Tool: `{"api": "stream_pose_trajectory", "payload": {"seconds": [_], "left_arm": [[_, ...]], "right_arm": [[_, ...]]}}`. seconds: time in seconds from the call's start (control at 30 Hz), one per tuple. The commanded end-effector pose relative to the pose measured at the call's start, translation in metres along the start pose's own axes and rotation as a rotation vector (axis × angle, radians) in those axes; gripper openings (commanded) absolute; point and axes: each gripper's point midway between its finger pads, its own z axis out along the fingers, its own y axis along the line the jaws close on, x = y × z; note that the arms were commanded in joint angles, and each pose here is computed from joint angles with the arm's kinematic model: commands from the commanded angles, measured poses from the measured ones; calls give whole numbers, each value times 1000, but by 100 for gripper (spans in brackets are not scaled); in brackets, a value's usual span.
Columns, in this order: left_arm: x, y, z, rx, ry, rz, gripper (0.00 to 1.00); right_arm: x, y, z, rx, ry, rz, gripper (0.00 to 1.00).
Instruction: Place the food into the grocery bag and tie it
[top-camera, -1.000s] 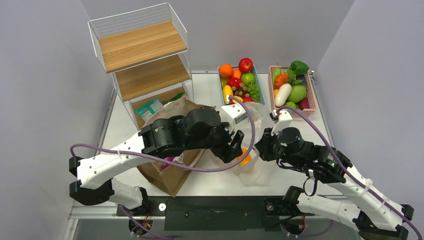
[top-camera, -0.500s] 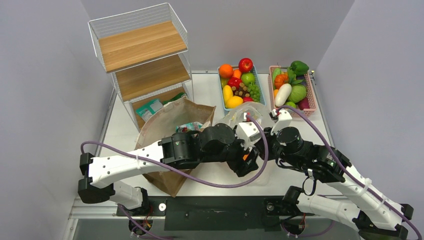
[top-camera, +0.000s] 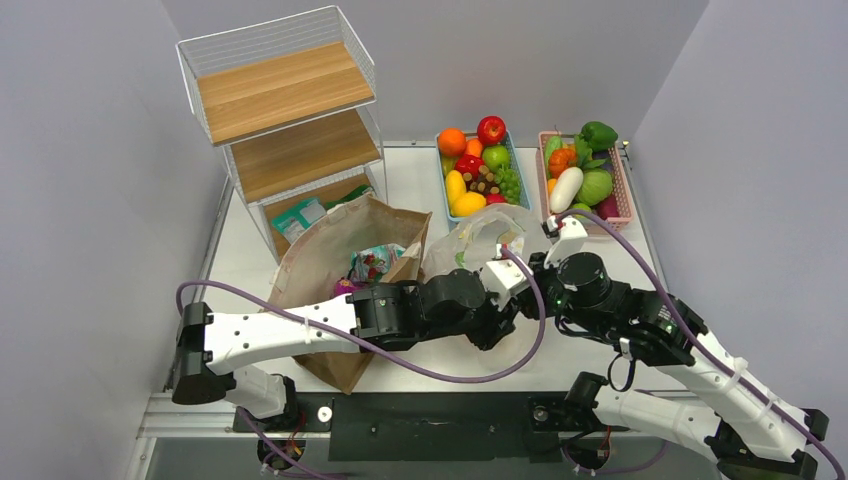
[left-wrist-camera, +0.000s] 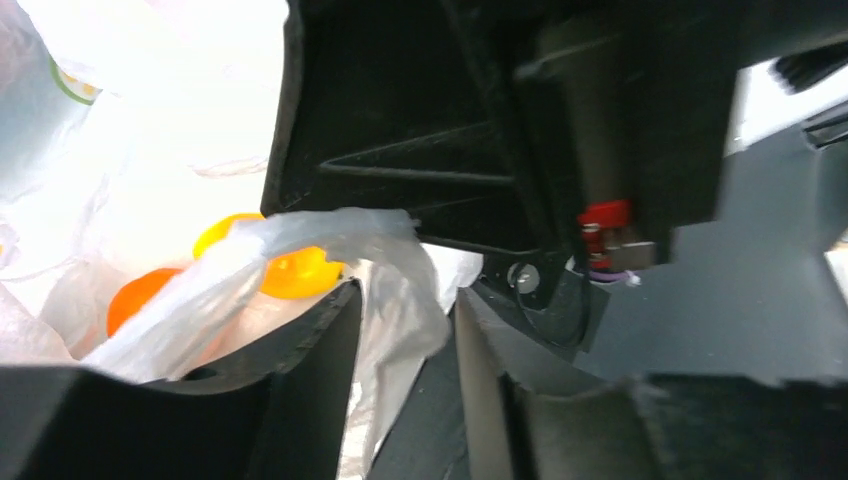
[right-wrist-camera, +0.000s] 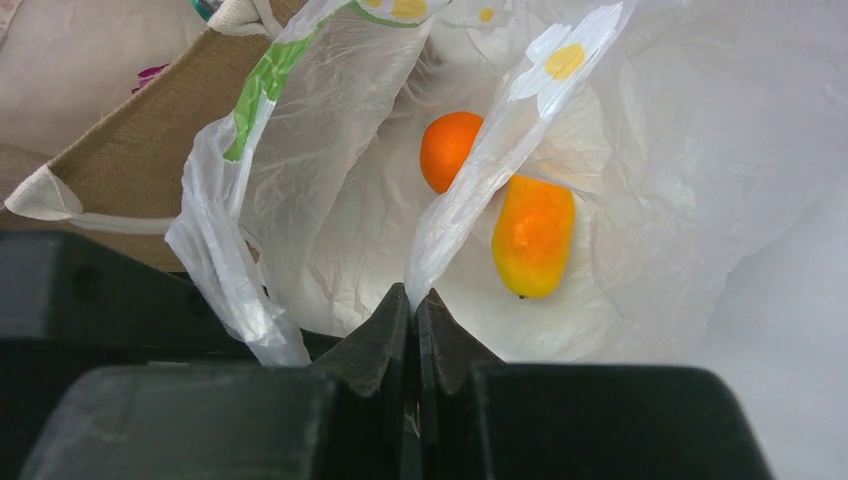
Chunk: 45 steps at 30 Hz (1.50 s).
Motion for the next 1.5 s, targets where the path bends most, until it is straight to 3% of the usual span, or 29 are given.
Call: {"api": "stream_pose_trajectory", "payload": {"seconds": [0.0,0.07,0.17,0.6,1.03,1.1,1.27,1.47], "left_arm": [[-26,1,7,-24,-136,-9,26],[-27,2,10,-31,-141,-12,10],[-36,4,3,-45,-147,-8,0],[-84,38,-61,-77,-245,-69,0],[-107,32,-102,95,-293,-168,0],[-104,32,-103,110,-289,-175,0],[-98,51,-101,75,-296,-215,0],[-97,67,-100,64,-295,-240,0]], "right_arm": [[-25,11,-13,-45,-84,18,0],[-27,13,-14,-53,-85,13,0],[-31,16,-17,-64,-90,-9,0],[-64,26,-33,-78,-148,-133,0],[-94,51,-32,-143,-226,-114,0],[-95,53,-31,-151,-228,-114,6],[-89,60,-28,-188,-200,-148,37],[-97,65,-39,-219,-223,-168,43]]}}
